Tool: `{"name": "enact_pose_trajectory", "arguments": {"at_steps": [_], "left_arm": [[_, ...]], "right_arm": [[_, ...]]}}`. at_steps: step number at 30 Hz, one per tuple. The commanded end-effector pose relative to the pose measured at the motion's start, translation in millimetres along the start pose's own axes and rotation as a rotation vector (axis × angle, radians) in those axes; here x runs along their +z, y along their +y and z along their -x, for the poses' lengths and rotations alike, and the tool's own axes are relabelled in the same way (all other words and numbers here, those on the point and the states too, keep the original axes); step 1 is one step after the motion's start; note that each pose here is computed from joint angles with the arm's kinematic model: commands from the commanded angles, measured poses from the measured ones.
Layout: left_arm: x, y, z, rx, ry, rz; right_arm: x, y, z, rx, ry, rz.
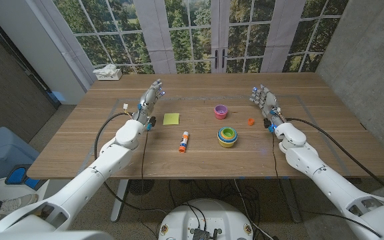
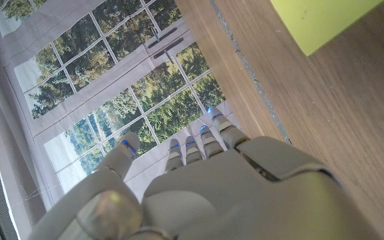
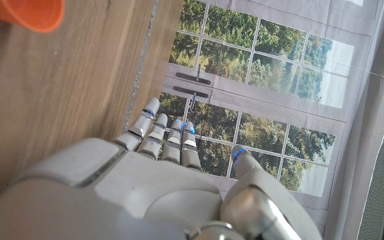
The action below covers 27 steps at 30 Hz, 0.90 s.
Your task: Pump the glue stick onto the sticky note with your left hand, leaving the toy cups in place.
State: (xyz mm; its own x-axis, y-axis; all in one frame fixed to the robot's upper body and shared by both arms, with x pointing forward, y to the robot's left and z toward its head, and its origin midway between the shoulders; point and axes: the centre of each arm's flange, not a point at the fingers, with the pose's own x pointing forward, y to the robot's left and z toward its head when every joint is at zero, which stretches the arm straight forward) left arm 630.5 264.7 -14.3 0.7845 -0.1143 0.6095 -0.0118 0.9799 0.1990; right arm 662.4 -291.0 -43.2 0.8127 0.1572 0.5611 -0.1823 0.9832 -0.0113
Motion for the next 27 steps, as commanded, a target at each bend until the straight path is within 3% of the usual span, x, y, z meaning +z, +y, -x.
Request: {"name": "enact_pose_trajectory", "arguments": {"at_steps": [1, 16, 17, 20, 27], "left_arm": [[13.0, -1.6, 11.6, 0.058, -0.057, -0.195], [24.3, -3.0, 11.5, 0.056, -0.12, -0.346], [25.4, -3.1, 11.2, 0.057, -0.1, -0.345], [30.9, -3.8, 9.8, 0.051, -0.111, -0.39], [52.1, -7.9, 4.2, -0.038, -0.054, -0.55]], "right_arm": [[-1.6, 7.0, 6.2, -0.011, -0.007, 0.008], [-0.8, 9.7, 13.8, -0.035, -0.017, 0.011], [-0.8, 9.7, 14.2, -0.039, -0.017, 0.004], [-0.1, 9.7, 15.1, -0.04, -0.022, 0.012], [1.6, 8.4, 19.9, -0.058, -0.031, 0.011]]}}
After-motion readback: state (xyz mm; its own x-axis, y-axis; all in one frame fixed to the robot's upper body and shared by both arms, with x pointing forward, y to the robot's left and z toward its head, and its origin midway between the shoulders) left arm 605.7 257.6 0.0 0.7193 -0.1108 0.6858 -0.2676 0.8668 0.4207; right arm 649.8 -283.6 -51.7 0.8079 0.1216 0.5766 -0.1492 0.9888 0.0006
